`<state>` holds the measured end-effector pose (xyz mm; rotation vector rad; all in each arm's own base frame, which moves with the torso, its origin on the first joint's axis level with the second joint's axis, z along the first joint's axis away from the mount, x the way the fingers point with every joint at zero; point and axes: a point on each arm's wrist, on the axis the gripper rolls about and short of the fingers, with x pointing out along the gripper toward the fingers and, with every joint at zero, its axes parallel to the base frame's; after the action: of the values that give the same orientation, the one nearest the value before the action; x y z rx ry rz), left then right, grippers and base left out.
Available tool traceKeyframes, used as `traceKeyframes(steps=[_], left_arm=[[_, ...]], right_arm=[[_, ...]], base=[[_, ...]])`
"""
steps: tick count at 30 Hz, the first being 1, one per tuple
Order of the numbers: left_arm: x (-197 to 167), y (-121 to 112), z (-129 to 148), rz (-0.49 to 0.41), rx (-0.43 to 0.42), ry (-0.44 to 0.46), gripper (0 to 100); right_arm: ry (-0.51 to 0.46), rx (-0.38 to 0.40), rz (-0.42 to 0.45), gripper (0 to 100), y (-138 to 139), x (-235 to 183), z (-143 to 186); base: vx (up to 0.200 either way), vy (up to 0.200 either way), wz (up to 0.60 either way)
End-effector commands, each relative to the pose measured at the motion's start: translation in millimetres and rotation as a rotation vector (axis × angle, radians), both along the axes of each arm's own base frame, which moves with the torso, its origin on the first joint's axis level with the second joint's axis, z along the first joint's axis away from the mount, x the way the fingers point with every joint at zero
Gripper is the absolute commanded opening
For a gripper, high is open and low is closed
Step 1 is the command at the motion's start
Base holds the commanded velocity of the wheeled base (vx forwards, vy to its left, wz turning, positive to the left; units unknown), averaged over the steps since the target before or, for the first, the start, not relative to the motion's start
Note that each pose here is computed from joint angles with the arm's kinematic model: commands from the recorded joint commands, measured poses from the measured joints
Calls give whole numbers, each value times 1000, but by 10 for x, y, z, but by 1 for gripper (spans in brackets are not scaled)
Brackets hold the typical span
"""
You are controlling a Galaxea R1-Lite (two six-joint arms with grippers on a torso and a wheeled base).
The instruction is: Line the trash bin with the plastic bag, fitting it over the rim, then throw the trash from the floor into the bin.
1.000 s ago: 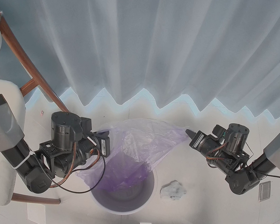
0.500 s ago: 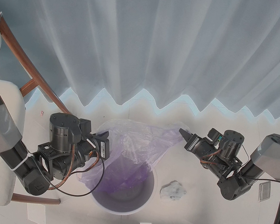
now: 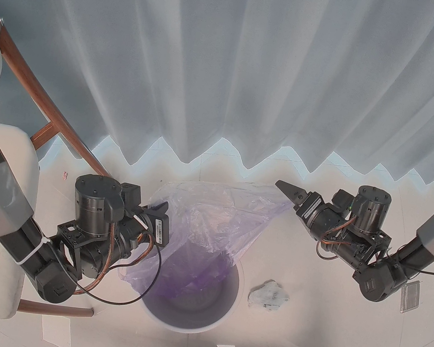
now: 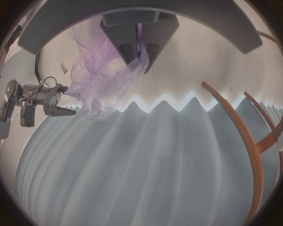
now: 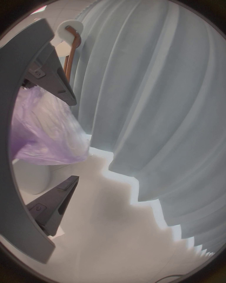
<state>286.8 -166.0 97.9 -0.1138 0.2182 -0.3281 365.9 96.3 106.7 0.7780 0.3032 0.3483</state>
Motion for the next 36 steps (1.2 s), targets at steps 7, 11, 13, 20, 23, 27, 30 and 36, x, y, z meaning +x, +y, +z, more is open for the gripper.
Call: traceKeyframes(steps=[7, 11, 13, 20, 23, 27, 30, 36], left_arm=[[-5, -6, 3, -2, 0, -2, 0], [-7, -5, 35, -2, -6, -11, 0], [-5, -6, 38, -2, -7, -12, 0], [4, -11, 43, 0, -9, -15, 0], [1, -9, 39, 0, -6, -14, 0], [8, -9, 19, 13, -1, -11, 0], [0, -17, 30, 10, -6, -18, 0], [-4, -20, 27, 6, -2, -34, 0]], right_arm=[[198, 189, 181, 100, 269, -641, 886], [267, 215, 193, 100, 396, -569, 725], [275, 214, 192, 100, 411, -534, 678], [311, 226, 181, 100, 447, -434, 507], [329, 221, 180, 100, 463, -410, 442], [359, 211, 171, 100, 485, -342, 300], [383, 203, 166, 100, 500, -291, 184], [376, 205, 159, 100, 496, -255, 177]], base=[[0, 0, 0], [0, 0, 0], [0, 0, 0], [0, 0, 0], [0, 0, 0], [0, 0, 0], [0, 0, 0], [0, 0, 0]])
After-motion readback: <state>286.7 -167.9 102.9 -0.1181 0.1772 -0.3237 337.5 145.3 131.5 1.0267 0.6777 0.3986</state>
